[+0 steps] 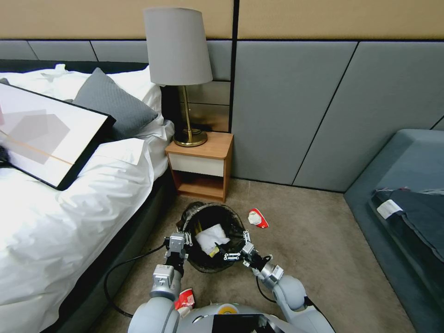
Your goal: Pick up the trash bin, then pick up the garbage from the floor and place it into the trash bin.
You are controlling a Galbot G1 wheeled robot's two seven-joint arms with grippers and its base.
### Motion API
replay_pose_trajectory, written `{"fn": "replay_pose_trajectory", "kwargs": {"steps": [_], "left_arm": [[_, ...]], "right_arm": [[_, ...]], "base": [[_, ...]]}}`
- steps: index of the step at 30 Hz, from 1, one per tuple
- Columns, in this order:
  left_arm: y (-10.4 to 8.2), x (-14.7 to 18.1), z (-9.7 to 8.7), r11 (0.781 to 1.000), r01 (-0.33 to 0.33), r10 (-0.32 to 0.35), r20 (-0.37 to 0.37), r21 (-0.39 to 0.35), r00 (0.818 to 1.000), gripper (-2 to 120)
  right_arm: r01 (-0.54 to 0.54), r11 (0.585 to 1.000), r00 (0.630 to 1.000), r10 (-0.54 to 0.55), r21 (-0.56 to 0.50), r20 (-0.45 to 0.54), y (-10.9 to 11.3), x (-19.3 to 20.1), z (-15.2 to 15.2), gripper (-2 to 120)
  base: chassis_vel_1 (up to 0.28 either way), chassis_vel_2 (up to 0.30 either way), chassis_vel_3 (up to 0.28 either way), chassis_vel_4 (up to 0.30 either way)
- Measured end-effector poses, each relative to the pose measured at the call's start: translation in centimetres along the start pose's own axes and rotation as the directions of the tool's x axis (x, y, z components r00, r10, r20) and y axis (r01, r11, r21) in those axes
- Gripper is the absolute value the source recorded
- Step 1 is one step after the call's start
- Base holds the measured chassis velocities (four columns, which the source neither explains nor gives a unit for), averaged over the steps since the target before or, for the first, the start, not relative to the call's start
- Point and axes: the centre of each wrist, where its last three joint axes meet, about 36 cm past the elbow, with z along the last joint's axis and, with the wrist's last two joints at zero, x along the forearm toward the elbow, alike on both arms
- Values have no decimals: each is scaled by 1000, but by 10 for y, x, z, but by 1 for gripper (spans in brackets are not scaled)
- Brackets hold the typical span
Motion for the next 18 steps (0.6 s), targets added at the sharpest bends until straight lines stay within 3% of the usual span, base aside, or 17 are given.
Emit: {"fn": "replay_pose_trajectory", "kwargs": {"steps": [11,18], "left_arm": [[0,0,0,1000,-2,2,0,2,1000,1],[0,0,0,1000,-3,3,0,3,1000,1]], "right_arm": [[7,1000,999,-8,28,36,2,-1,-13,100],[-130,984,976,105,122,193,9,-4,-69,100]], "base": [[0,0,0,0],[0,0,0,0]]}}
